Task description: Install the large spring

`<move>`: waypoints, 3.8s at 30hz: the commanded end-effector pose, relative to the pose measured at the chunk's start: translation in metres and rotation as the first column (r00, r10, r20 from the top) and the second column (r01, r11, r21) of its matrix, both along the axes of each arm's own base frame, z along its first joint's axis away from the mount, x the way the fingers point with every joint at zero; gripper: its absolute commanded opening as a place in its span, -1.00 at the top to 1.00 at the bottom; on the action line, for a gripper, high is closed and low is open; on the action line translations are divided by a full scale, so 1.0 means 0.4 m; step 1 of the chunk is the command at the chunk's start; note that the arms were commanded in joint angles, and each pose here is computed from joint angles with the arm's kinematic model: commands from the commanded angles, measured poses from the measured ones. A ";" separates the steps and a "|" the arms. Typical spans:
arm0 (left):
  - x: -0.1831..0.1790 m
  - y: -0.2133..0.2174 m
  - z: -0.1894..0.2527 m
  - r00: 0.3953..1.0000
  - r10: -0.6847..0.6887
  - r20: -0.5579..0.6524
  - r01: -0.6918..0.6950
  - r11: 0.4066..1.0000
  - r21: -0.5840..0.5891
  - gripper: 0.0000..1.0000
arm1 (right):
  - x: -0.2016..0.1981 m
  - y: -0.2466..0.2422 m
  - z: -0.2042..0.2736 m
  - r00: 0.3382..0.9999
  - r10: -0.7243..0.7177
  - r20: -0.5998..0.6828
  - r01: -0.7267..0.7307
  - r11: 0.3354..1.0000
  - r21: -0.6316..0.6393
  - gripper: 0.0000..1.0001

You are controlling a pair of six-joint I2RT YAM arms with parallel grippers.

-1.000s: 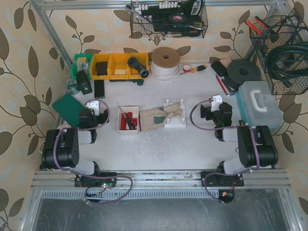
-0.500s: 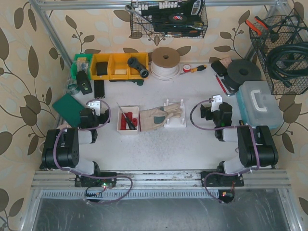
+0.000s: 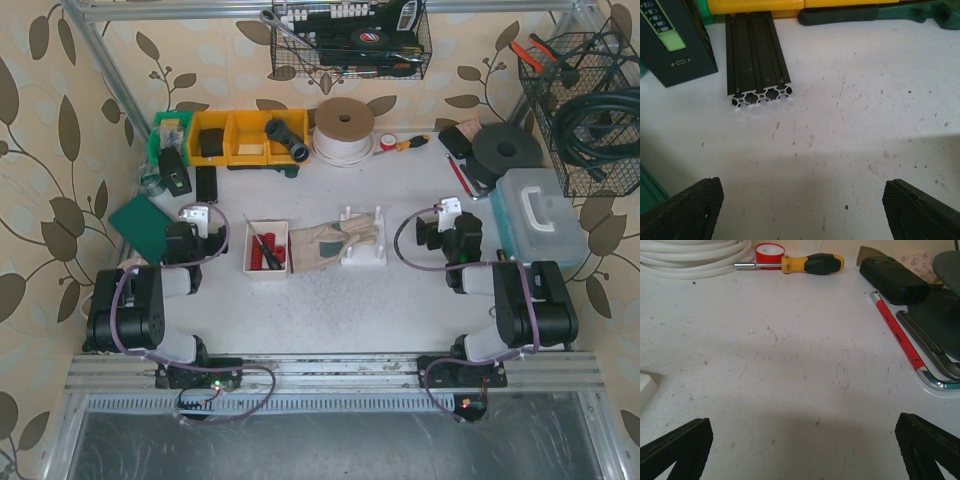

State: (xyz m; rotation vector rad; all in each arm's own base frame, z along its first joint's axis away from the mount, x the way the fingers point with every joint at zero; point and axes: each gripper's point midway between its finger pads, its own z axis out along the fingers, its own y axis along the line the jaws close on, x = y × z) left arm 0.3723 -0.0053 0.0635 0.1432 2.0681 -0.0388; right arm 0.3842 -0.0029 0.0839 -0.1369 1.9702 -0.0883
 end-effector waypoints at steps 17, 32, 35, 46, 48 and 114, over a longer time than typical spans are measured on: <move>-0.146 0.090 0.410 0.842 0.444 -0.307 -0.502 0.854 -0.140 -0.81 | -0.194 0.029 0.418 0.954 -0.185 -0.236 0.258 0.907 0.332 -0.95; -0.276 -0.088 0.453 0.935 0.061 -0.350 -0.204 0.899 -0.388 -0.97 | -0.343 0.397 0.271 0.714 0.299 -0.633 0.082 0.862 0.499 -0.56; -0.282 -0.091 0.430 0.936 0.063 -0.347 -0.211 0.889 -0.406 -0.96 | -0.314 0.446 0.253 0.701 0.292 -0.650 0.104 0.860 0.499 -0.53; -0.321 -0.168 0.401 0.919 -0.119 -0.377 -0.095 0.859 -0.504 -0.73 | -0.174 0.509 0.201 0.733 0.135 -0.667 0.285 0.829 0.481 -0.47; -0.321 -0.178 0.400 0.914 -0.141 -0.380 -0.083 0.854 -0.514 -0.73 | -0.149 0.518 0.181 0.713 0.107 -0.693 0.316 0.833 0.454 -0.46; -0.212 -0.247 0.344 0.848 -0.164 -0.504 -0.134 0.854 -0.502 -0.53 | 0.344 0.128 0.332 0.887 -0.054 -0.458 0.289 0.838 0.462 1.00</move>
